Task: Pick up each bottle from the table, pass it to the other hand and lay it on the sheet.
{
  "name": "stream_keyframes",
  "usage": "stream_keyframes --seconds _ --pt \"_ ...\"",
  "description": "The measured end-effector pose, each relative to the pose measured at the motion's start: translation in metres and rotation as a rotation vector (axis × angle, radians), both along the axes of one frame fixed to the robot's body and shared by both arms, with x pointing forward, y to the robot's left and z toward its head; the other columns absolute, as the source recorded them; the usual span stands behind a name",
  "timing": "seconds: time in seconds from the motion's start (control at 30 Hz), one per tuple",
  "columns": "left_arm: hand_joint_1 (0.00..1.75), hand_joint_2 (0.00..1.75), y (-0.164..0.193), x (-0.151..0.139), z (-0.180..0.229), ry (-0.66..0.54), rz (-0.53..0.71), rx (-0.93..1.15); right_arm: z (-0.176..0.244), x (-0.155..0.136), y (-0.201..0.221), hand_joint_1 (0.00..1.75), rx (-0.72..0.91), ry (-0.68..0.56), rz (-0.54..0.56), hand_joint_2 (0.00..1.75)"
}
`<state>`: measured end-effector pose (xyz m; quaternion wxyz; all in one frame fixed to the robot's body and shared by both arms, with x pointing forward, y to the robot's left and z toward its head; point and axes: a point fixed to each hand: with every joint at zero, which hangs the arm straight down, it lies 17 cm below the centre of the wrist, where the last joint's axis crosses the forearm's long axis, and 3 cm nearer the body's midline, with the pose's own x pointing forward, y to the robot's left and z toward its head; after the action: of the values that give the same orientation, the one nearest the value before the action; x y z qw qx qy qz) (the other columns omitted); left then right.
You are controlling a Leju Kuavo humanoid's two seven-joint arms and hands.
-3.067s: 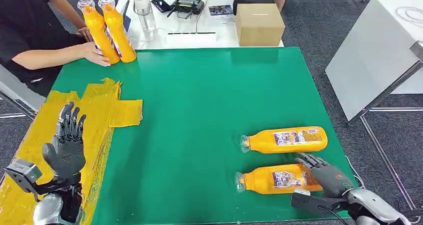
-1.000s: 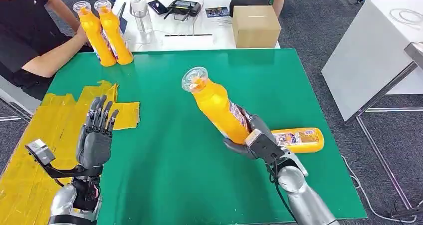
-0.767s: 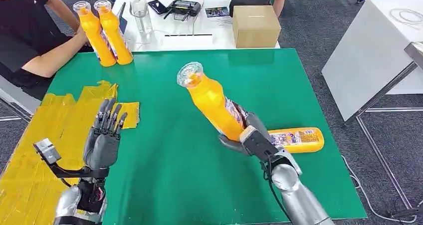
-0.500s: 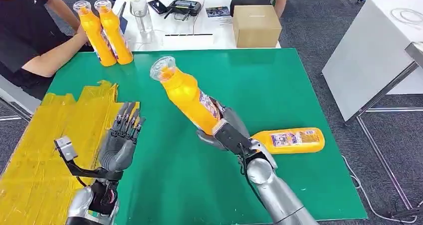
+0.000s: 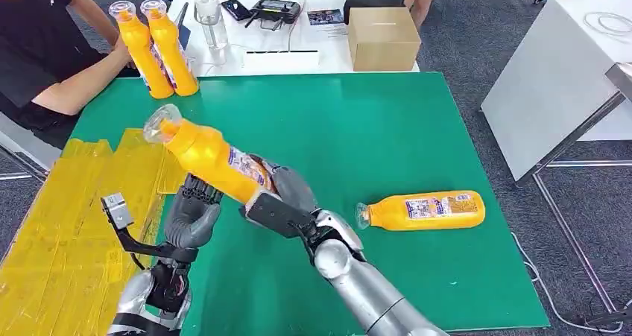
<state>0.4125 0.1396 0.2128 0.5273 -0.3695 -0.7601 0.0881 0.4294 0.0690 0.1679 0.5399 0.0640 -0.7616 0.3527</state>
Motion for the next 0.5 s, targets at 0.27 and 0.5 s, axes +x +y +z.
stream_keyframes --seconds 0.27,0.5 --pt "0.00 1.75 0.000 0.003 -0.002 0.012 0.010 -0.002 -0.020 -0.029 0.039 1.75 -0.057 0.013 0.081 1.75" --pt "0.00 1.75 0.010 0.002 -0.013 0.040 0.041 0.002 -0.036 -0.050 0.057 1.75 -0.099 0.017 0.136 1.75"
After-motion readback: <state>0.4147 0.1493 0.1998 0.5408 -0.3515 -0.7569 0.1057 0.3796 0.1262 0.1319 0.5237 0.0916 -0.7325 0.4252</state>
